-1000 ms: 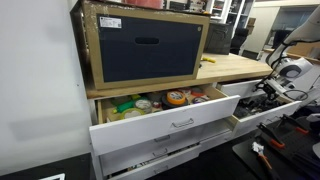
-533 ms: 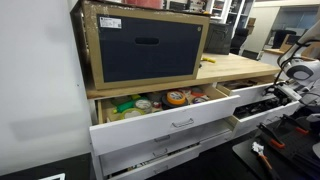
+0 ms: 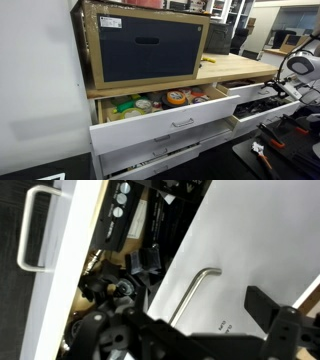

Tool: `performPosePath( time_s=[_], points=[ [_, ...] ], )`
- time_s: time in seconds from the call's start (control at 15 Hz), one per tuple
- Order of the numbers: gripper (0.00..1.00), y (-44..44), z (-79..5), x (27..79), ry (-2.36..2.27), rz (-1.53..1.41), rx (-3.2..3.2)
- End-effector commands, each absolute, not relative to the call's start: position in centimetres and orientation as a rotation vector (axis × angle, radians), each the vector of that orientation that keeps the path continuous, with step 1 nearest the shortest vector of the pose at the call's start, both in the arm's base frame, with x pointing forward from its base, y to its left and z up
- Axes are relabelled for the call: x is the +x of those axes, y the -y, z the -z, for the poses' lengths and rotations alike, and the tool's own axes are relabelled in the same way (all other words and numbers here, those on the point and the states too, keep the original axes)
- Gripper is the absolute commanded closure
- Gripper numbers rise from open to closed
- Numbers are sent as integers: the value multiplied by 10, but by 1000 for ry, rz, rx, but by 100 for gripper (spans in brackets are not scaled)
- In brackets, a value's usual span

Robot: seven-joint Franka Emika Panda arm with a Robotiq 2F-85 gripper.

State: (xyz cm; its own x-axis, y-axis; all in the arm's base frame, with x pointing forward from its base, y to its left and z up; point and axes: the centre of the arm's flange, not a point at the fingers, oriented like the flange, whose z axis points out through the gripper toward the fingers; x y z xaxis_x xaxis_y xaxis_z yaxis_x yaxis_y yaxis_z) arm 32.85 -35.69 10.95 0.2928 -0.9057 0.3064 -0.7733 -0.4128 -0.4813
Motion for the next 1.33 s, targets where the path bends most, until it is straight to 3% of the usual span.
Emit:
performPosePath(
  time_s=[0.0, 0.47, 1.27],
  points=[
    [0, 309, -110, 307, -1400, 953, -2256],
    [0, 290, -125, 289, -1364, 952, -2123],
    [0, 332, -167, 389, -1736, 644, -1898]
  ],
)
